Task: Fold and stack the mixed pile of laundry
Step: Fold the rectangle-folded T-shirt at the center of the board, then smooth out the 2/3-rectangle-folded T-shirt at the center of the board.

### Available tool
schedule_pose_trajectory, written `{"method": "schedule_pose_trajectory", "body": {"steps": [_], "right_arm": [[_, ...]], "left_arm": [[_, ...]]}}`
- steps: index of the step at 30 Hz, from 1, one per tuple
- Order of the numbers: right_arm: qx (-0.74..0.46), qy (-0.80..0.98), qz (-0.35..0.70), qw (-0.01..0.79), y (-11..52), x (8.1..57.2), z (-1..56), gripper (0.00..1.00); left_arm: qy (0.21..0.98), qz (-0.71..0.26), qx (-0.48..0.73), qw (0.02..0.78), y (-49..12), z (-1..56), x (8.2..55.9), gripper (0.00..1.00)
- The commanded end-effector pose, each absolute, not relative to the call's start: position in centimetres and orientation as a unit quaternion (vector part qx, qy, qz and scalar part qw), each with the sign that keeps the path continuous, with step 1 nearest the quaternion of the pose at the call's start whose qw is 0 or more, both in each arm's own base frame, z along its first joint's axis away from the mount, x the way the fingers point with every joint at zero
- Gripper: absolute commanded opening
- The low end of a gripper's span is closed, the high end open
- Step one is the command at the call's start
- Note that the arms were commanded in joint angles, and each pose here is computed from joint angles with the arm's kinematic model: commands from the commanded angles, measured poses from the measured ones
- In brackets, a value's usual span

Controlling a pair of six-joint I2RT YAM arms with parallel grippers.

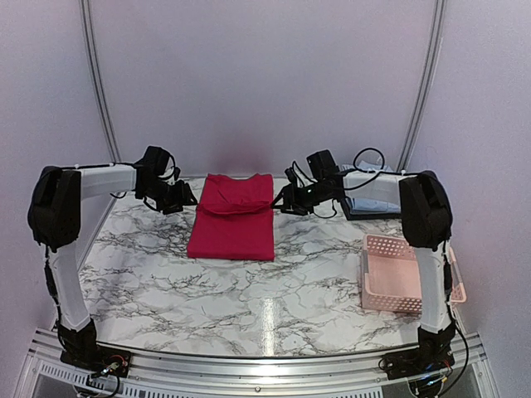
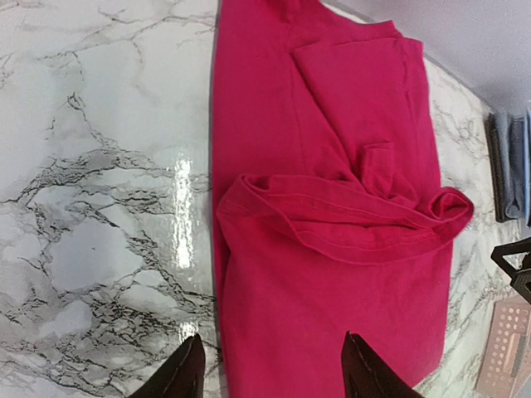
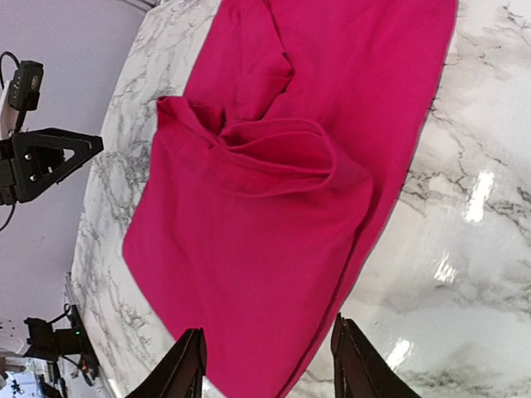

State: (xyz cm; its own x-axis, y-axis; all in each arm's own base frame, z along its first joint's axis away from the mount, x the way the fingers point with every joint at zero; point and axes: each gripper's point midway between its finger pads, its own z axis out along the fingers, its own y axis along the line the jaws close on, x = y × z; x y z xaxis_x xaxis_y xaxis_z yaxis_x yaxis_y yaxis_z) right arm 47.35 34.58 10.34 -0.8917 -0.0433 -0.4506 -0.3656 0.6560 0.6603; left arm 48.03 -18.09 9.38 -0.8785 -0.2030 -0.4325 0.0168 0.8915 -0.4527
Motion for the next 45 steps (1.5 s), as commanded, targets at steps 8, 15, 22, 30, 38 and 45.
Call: {"method": "schedule_pose_trajectory", "body": {"steps": [8, 15, 22, 30, 38, 45], "right_arm": [[-0.164, 0.854, 0.458, 0.186, 40.7, 45.0, 10.6, 0.27], [-0.148, 0.855, 0.461, 0.186, 42.4, 47.8, 7.9, 0.23], [-0.091, 0.848, 0.47, 0.23, 39.9, 53.7, 7.7, 0.25], [-0.104, 0.826, 0.503, 0.233, 38.7, 53.9, 13.5, 0.43], [-0.163, 0.798, 0.571, 0.099, 43.5, 40.7, 15.5, 0.8], [-0.156, 0.789, 0.593, 0.031, 45.3, 37.3, 12.7, 0.82]], "left_arm": [[0.923, -0.316, 0.012, 0.221, -22.6, 8.6, 47.1, 0.28], [0.923, -0.317, 0.001, 0.218, -23.8, 6.2, 49.7, 0.23], [0.916, -0.312, -0.03, 0.252, -22.8, 5.8, 55.8, 0.28], [0.901, -0.329, -0.036, 0.282, -20.9, 11.3, 55.7, 0.7], [0.883, -0.424, -0.011, 0.201, -25.0, 13.3, 43.1, 0.99], [0.861, -0.488, 0.005, 0.142, -30.4, 12.6, 37.7, 0.99]]}}
